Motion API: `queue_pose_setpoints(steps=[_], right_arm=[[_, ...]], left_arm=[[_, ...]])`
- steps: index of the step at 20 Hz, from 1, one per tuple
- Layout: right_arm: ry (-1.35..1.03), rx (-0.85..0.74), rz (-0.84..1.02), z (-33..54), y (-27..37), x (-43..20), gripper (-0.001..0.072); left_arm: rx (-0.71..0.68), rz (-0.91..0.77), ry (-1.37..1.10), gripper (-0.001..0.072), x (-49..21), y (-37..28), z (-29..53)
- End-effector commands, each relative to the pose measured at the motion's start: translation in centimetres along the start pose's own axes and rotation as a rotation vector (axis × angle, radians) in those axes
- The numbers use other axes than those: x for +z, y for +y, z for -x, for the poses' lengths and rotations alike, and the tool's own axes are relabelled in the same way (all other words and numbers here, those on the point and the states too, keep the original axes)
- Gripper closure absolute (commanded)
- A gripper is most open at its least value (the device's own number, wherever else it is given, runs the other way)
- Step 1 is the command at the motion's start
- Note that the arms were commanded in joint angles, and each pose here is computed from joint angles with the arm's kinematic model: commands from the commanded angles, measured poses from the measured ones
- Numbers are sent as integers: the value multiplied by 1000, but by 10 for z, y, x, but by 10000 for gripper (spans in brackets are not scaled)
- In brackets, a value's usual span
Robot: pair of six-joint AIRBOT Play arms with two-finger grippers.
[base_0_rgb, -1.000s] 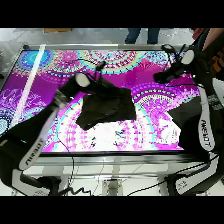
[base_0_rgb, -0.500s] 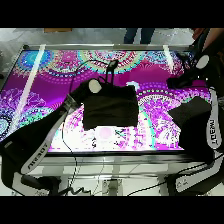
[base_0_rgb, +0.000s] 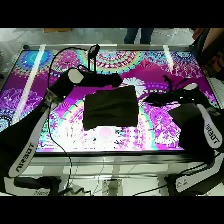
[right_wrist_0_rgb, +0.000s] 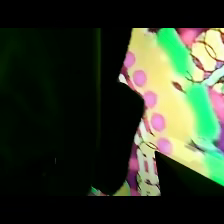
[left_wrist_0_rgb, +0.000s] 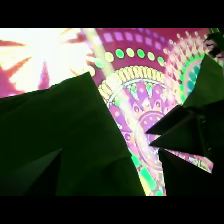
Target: Fold the clothes and pants, and hang the long-sleeved shirts on hangers.
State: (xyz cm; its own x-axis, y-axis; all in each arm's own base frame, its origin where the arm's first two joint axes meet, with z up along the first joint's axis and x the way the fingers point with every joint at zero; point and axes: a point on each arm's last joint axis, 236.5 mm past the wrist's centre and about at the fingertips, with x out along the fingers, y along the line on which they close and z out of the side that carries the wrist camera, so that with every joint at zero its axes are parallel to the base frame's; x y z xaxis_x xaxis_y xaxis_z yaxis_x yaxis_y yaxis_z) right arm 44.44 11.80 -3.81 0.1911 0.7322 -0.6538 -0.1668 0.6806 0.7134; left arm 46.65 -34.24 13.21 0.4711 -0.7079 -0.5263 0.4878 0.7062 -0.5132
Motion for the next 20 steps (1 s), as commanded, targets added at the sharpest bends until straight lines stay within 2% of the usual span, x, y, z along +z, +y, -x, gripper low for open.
queue_pose_setpoints(steps=[1, 3, 7, 10, 15, 17, 20], right_arm=[[-80, -29, -33, -44, 20, 13, 8], [-103, -95, -30, -60, 21, 17, 9], [-91, -344, -48, -59, -26, 11, 9], [-108, -360, -130, -49, -39, 13, 19], [-2, -188, -353, -55, -38, -13, 28], [100, -71, -395, -75, -20, -34, 27], [128, 114, -424, -111, 20, -37, 27]], left_arm=[[50, -49, 5, 10, 3, 14, 9], [143, -137, 18, 10, 7, 35, 30], [300, -232, 45, 10, 18, 68, 91], [377, -251, 63, 10, 21, 83, 128], [386, -242, 70, 10, 20, 83, 141], [385, -241, 70, 10, 20, 83, 141], [385, -241, 73, 10, 19, 83, 141]])
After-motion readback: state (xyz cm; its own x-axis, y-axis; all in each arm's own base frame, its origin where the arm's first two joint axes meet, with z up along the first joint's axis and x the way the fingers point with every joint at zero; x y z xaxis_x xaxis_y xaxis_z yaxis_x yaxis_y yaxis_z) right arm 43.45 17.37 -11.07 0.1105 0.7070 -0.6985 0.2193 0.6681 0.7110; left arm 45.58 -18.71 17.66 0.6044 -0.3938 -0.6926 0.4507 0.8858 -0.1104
